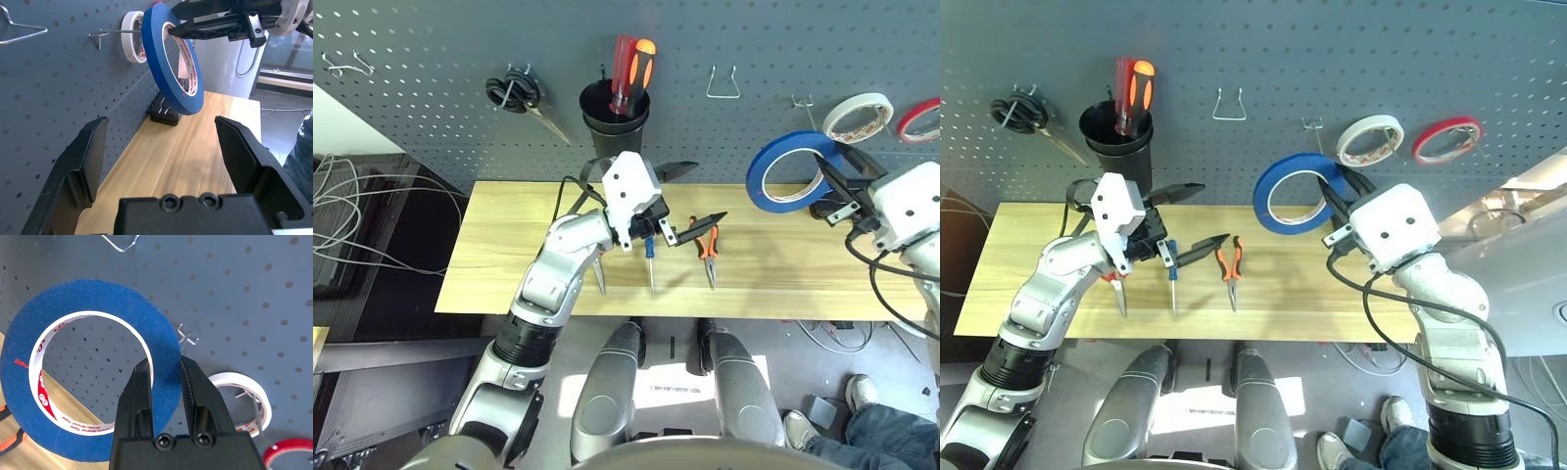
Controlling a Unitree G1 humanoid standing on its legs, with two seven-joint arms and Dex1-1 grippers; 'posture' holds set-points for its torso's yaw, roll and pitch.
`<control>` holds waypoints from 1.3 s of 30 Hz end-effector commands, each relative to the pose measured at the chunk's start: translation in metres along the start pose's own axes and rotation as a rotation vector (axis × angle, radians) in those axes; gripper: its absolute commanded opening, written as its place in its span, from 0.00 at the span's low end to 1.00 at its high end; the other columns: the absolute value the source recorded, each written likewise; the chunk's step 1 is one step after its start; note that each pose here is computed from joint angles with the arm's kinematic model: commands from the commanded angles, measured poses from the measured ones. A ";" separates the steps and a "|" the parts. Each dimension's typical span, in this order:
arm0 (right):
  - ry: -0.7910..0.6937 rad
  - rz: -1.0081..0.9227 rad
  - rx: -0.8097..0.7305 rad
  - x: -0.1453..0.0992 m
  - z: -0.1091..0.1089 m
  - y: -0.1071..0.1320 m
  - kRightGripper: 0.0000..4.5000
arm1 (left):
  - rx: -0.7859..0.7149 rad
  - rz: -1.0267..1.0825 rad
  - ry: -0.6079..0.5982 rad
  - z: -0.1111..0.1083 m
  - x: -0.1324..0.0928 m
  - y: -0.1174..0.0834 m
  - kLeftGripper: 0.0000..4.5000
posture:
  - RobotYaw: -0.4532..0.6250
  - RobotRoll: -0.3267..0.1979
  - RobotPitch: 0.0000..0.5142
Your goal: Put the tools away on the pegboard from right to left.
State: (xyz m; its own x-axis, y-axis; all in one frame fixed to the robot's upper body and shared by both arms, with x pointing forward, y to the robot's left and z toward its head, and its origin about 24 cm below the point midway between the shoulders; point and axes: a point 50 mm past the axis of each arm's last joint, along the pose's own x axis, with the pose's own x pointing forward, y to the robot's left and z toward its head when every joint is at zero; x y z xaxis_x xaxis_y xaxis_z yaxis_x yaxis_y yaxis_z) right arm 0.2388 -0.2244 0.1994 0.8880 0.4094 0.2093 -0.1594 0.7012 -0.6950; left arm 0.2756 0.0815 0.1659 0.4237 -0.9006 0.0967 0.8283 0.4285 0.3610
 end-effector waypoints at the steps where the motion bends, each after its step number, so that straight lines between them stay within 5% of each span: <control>1: -0.030 -0.063 -0.015 -0.002 0.007 -0.010 0.16 | -0.009 -0.036 -0.021 0.003 0.003 -0.006 1.00 | 0.43 0.62 0.70; 14: 0.024 -0.180 -0.041 0.006 0.000 -0.028 0.16 | 0.000 -0.030 -0.007 0.006 0.005 -0.003 1.00 | 0.45 0.62 0.69; 21: 0.098 -0.281 -0.028 0.021 -0.021 -0.036 0.16 | 0.005 -0.021 -0.003 0.006 0.008 -0.002 1.00 | 0.46 0.62 0.69; 32: 0.112 -0.242 0.034 0.045 -0.036 -0.018 0.16 | 0.016 -0.059 0.000 0.009 0.010 -0.005 1.00 | 0.49 0.62 0.68; 33: 0.114 -0.234 0.040 0.044 -0.037 -0.016 0.32 | 0.016 -0.060 0.003 0.008 0.010 -0.005 1.00 | 0.49 0.62 0.68; 39: 0.195 -0.126 0.128 0.021 -0.048 0.008 0.76 | 0.036 -0.072 0.028 0.007 0.008 -0.004 1.00 | 0.49 0.62 0.69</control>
State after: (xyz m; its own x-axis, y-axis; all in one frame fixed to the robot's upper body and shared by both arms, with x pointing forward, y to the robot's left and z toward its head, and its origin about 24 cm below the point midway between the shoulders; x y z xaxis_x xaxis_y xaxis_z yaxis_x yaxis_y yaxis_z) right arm 0.2811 -0.2400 0.1735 0.9646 0.1872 0.1857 -0.0427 0.8059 -0.5905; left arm 0.2767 0.0744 0.1750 0.3913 -0.9179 0.0664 0.8365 0.3848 0.3902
